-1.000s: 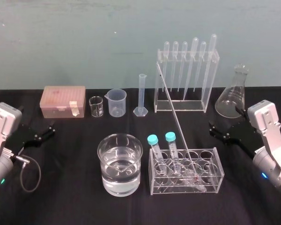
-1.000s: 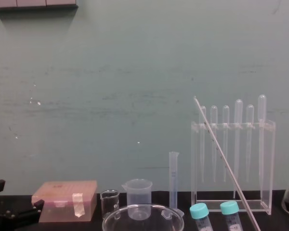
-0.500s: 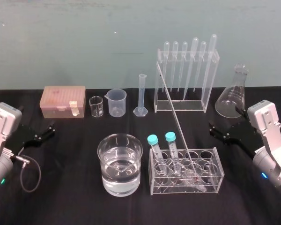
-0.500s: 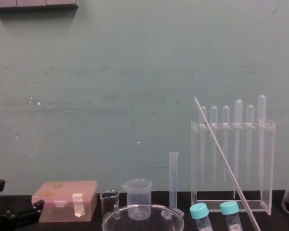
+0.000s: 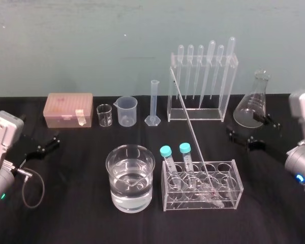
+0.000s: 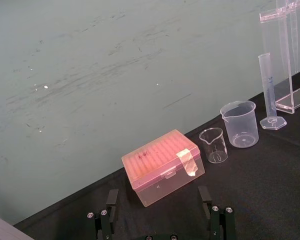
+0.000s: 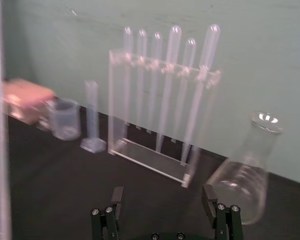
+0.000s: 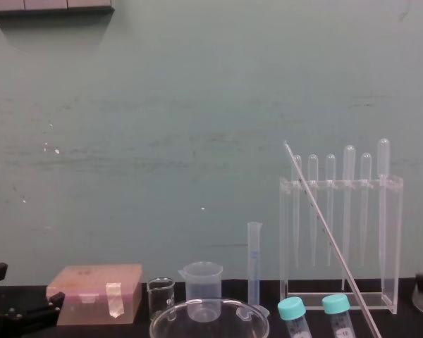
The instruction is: Hold the thermometer with one hand and immerse one end into the beaker, then reinsert it into the test tube rack.
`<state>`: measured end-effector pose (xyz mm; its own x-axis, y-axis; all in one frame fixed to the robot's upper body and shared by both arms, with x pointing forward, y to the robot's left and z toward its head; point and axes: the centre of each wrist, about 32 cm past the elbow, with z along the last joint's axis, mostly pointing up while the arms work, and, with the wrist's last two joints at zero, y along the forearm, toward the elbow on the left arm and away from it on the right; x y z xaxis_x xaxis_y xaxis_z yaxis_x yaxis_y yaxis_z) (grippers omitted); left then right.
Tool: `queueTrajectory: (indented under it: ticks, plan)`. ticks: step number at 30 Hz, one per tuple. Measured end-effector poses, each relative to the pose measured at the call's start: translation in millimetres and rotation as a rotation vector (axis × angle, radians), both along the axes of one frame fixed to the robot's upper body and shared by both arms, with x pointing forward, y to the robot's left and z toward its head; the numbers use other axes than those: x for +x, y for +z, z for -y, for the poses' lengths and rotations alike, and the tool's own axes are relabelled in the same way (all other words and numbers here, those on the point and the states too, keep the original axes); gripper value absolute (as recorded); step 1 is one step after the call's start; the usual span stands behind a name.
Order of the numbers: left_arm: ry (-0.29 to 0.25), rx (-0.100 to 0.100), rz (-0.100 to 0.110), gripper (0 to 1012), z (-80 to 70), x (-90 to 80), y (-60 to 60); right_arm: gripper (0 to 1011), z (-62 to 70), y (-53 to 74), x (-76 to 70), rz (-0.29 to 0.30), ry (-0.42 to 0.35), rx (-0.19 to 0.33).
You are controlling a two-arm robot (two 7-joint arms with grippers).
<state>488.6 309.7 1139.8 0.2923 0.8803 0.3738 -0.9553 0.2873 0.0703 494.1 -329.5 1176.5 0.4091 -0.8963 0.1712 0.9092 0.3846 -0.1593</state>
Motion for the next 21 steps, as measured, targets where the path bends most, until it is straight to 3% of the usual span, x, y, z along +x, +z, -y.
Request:
queueTrajectory:
  ticks: [1,4,7,13,21]
  plan:
    - [0.0,0.0,0.0,1008,0.0,0.0,0.0,1003,3.5,9.7,0.5,-0.022,0.028,0.045]
    - [0.0,0.0,0.0,1008,0.0,0.0,0.0,1003,7.5,23.5,1.1,-0.052,0.078,0.108]
    - [0.0,0.0,0.0,1008,0.0,0.0,0.0,1003,11.1,47.6,3.6,-0.078,0.183,0.175]
    - [0.0,0.0,0.0,1008,0.0,0.0,0.0,1003,6.4,80.5,10.4,-0.084,0.369,0.21]
    - [0.0,0.0,0.0,1008,0.0,0.0,0.0,1003,-12.0,98.7,27.6,-0.101,0.5,0.194]
